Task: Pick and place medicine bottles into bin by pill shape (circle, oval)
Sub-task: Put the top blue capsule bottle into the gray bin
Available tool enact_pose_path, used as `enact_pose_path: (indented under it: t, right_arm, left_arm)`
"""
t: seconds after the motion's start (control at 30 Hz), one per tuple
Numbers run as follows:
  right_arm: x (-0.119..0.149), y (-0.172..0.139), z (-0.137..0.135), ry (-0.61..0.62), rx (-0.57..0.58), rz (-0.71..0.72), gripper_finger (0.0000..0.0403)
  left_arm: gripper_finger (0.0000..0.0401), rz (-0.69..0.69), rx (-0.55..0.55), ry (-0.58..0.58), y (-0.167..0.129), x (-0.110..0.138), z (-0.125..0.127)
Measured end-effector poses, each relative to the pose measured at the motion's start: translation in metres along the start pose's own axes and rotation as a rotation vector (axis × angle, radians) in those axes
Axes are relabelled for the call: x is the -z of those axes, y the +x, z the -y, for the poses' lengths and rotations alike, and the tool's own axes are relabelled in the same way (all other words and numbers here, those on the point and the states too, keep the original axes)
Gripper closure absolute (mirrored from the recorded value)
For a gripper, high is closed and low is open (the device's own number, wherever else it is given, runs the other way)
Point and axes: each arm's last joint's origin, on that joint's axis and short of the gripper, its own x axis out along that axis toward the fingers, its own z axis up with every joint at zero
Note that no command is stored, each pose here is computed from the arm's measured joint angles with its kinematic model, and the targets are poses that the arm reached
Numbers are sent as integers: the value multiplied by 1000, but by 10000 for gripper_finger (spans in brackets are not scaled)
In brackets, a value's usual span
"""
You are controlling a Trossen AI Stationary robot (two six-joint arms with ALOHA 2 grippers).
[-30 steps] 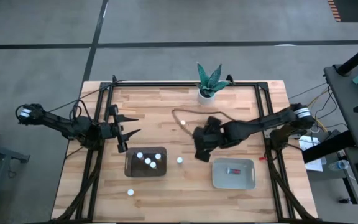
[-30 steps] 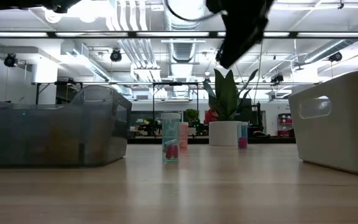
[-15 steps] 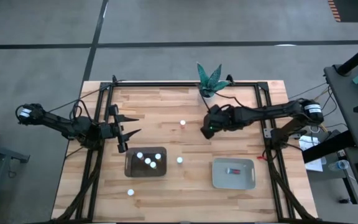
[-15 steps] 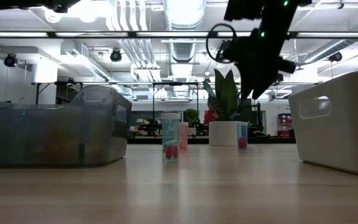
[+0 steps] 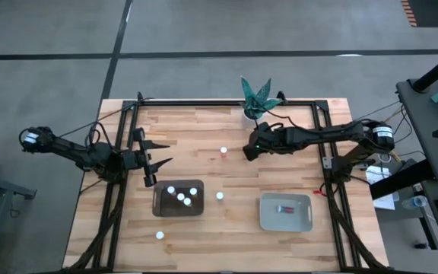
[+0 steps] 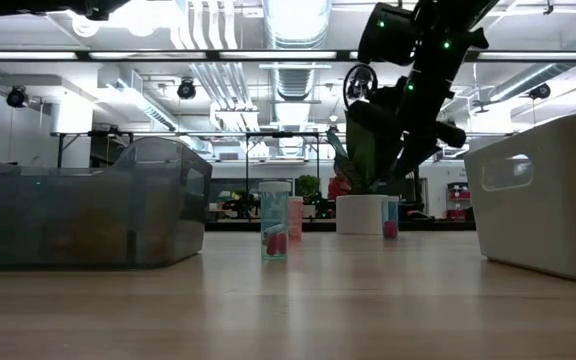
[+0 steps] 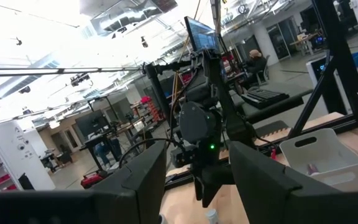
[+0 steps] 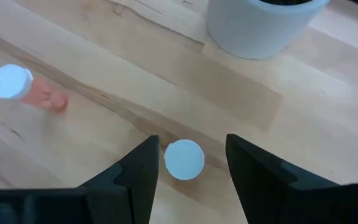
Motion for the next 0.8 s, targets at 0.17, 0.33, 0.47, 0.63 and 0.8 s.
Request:
enact_pose_path:
  t: [0.17, 0.33, 0.47, 0.63, 0.8]
  right_arm:
    - [5, 4, 3, 3, 14, -13, 205]
    - [8, 8, 4, 21, -3, 3, 171]
    - [9, 9, 3, 27, -13, 13, 153]
    - [10, 16, 1, 24, -2, 13, 150]
    - [17, 33, -2, 4, 37, -21, 156]
  left_arm:
    - [239, 0, 0, 1, 0, 0, 0]
    - [239, 0, 0, 1, 0, 0, 0]
    - [239, 0, 0, 4, 0, 0, 0]
    - [239, 0, 0, 5, 0, 0, 0]
    - [239, 0, 0, 4, 0, 0, 0]
